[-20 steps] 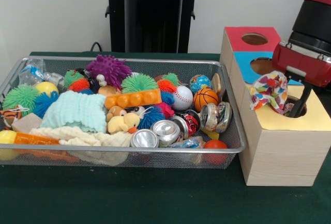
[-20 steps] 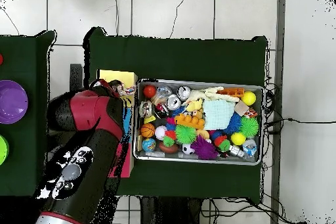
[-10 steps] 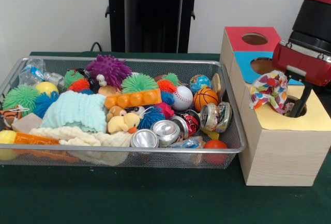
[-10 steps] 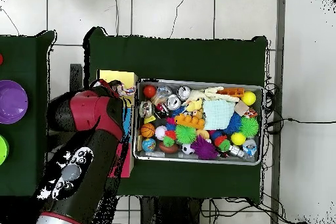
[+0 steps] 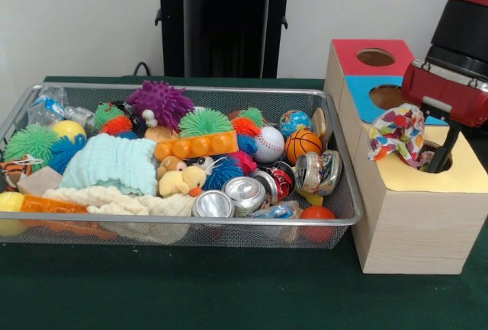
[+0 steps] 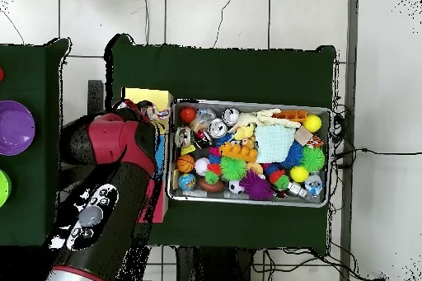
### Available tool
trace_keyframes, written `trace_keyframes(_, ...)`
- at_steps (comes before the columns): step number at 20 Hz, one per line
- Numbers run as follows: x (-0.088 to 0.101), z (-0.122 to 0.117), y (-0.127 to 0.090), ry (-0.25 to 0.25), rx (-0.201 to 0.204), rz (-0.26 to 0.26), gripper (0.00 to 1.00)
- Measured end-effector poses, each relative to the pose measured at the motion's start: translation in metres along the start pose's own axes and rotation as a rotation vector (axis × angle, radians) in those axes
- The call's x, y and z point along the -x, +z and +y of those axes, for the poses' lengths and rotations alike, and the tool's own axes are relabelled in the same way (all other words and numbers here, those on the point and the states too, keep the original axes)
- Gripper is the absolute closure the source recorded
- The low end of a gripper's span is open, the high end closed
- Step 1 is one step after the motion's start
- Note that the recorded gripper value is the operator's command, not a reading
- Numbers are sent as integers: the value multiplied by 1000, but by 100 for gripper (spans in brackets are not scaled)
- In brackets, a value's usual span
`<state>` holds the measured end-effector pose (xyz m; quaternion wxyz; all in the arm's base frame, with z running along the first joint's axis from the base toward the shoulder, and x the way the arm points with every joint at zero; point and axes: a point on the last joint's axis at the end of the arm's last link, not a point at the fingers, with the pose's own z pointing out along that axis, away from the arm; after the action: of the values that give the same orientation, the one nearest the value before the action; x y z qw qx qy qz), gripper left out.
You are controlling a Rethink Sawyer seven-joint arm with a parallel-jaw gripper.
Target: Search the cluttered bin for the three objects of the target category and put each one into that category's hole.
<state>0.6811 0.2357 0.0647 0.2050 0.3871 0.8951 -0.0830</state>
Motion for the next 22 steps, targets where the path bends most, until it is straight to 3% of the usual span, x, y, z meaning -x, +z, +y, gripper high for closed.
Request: trace_keyframes(22,1,0,-5,21,11,25,0)
